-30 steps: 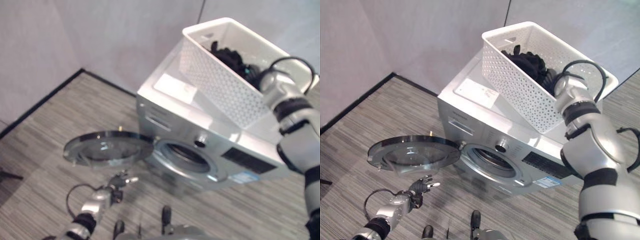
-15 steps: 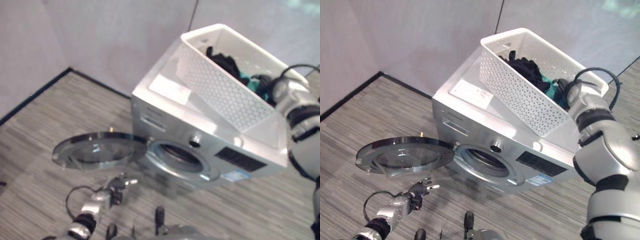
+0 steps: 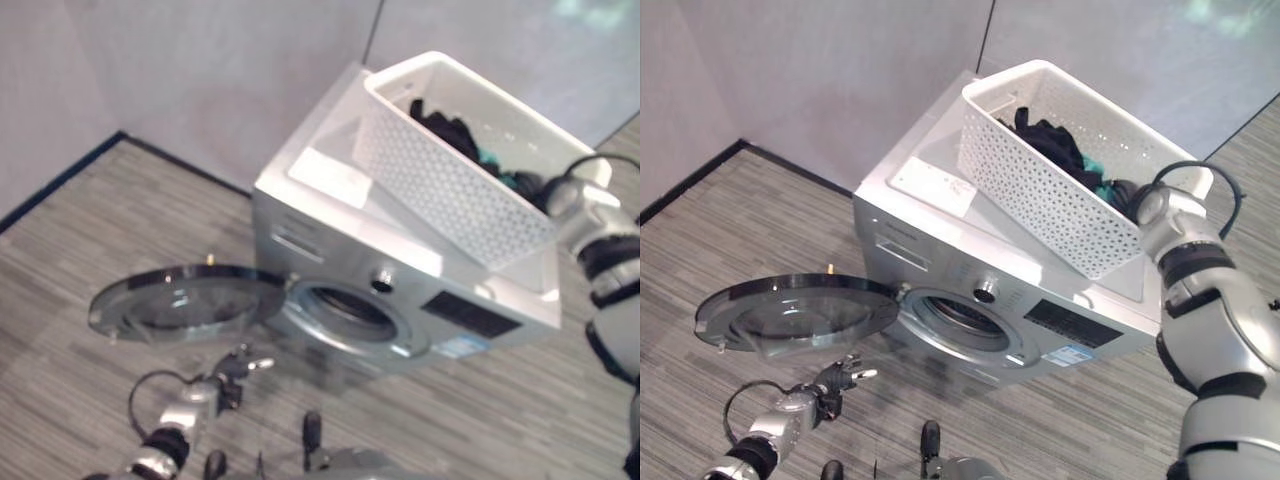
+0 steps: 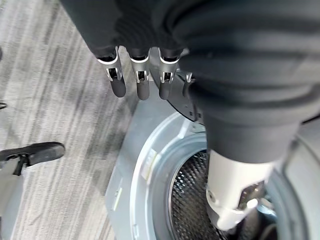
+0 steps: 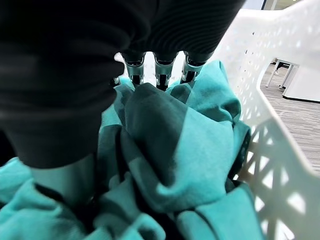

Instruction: Grab the laundry basket,head to the washer,open it,put in the laundry and shut it.

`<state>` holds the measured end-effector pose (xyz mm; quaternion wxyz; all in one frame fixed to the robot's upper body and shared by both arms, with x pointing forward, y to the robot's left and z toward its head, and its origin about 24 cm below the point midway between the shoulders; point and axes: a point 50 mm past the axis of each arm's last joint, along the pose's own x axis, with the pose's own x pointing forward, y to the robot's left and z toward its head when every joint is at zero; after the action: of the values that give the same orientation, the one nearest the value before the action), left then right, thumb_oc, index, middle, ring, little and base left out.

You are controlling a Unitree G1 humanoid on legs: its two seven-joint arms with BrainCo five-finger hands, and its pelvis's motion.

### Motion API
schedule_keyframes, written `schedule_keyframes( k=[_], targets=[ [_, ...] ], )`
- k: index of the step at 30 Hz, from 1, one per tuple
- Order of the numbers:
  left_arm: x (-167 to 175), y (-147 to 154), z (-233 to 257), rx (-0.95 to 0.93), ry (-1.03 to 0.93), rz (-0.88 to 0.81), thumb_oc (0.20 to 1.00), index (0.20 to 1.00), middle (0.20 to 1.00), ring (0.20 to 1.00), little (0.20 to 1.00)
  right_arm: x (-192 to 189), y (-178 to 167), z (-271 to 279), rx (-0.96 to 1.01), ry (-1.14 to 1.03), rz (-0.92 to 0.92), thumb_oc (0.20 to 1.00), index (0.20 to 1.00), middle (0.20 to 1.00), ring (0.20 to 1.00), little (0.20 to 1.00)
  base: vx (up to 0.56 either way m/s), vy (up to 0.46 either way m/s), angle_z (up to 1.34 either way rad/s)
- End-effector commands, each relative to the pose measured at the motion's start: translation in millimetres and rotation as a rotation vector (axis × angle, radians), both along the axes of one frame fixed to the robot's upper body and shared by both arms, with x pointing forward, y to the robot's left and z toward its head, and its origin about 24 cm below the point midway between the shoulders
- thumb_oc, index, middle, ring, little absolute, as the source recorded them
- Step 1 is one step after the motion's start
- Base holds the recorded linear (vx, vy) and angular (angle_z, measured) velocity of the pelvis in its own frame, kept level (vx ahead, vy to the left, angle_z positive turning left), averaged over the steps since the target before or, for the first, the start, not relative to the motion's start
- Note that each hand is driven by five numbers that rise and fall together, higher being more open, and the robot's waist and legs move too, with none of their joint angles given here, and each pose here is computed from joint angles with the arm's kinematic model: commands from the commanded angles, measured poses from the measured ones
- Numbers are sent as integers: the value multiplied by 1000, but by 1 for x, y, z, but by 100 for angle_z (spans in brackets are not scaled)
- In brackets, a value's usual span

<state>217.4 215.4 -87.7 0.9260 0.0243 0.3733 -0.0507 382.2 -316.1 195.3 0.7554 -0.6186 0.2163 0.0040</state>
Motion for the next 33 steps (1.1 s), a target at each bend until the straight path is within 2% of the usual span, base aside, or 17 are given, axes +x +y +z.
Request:
schedule_keyframes(
  k=[1,3,4,5,6,21,25,31,33],
  targets=[
    [24,-10,17,-13,-102,-56,1000,1000,1000,1000,1000,-12,-18,-30,-35,120,-74,1000,1000,1000,1000,1000,-48,-15,1],
    [24,-9,18,-10,-106,-62,1000,1000,1000,1000,1000,-10,-13,-33,-17,125,-62,1000,1000,1000,1000,1000,-47,-13,1],
    [24,-9,18,-7,-106,-65,1000,1000,1000,1000,1000,-8,-9,-35,-12,128,-55,542,542,542,542,542,-44,-8,4],
    [25,-8,19,-4,-109,-64,1000,1000,1000,1000,1000,-7,-6,-36,-6,128,-50,354,354,354,354,354,-65,-12,4],
    [26,-8,20,-3,-114,-64,1000,1000,1000,1000,1000,-4,0,-38,5,124,-38,200,200,200,200,200,-64,-10,5],
    [33,-16,23,-1,-132,-75,1000,1000,1000,1000,1000,5,19,-41,54,58,-11,200,200,200,200,200,-24,-3,-2],
    [33,-17,22,-13,-143,-42,1000,1000,1000,1000,1000,12,25,-7,71,-138,21,200,200,200,200,200,-7,8,0],
    [32,-15,22,-18,-152,-24,1000,1000,1000,1000,1000,13,23,22,95,-276,21,200,200,200,200,200,0,0,0],
    [28,-11,20,-24,-154,-11,1000,1000,1000,1000,1000,7,19,72,25,-460,51,200,200,200,200,200,14,46,3]
  ],
)
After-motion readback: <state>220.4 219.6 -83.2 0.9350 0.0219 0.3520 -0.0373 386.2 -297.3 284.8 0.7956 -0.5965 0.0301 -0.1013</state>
